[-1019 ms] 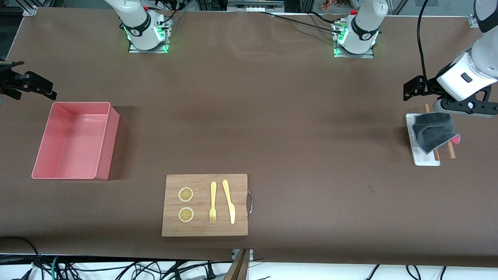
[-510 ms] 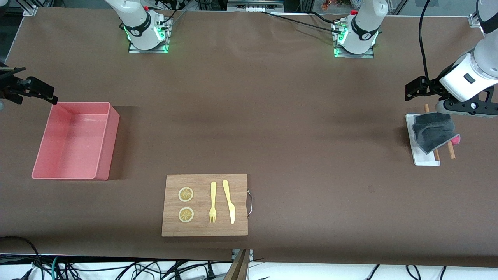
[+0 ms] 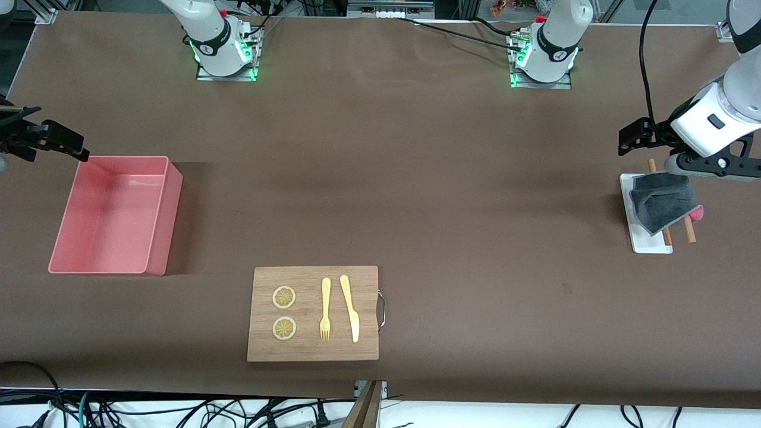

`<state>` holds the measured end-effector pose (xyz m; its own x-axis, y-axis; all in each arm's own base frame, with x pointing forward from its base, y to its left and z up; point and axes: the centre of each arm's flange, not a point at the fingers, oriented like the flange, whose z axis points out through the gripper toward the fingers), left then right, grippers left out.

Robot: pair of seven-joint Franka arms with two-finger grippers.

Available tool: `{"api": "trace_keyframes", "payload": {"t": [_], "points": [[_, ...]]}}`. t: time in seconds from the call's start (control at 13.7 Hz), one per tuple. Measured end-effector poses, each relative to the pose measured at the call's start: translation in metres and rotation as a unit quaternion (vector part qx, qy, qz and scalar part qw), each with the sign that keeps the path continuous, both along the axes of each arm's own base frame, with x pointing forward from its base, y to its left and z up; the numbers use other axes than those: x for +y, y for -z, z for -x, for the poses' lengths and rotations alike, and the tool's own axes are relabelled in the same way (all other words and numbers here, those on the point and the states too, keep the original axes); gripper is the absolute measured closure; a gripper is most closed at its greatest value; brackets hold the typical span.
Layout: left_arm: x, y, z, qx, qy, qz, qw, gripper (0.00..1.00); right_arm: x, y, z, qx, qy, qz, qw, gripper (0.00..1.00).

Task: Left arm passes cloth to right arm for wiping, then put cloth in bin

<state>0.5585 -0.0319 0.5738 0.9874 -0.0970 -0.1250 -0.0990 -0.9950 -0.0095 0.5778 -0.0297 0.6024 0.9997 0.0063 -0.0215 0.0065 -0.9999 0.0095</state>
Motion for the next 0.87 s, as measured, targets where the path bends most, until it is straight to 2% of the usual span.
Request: {"api": "trace_keyframes", "payload": {"t": [0.15, 0.36, 0.73, 0.87], "points": [[-0.001, 0.005, -0.001, 0.007, 0.001, 0.000, 1.000, 0.00, 0.000, 0.000, 0.000, 0.000, 0.000, 0.000, 1.000, 0.00], [0.002, 0.026, -0.003, 0.044, 0.003, -0.020, 0.999, 0.00, 0.000, 0.000, 0.000, 0.000, 0.000, 0.000, 1.000, 0.00], [0.019, 0.094, -0.025, 0.103, 0.022, -0.120, 0.987, 0.00, 0.000, 0.001, 0.000, 0.001, 0.000, 0.000, 1.000, 0.00], [0.021, 0.137, -0.037, 0.133, 0.054, -0.200, 0.969, 0.00, 0.000, 0.001, -0.001, 0.001, 0.000, 0.000, 1.000, 0.00]]}}
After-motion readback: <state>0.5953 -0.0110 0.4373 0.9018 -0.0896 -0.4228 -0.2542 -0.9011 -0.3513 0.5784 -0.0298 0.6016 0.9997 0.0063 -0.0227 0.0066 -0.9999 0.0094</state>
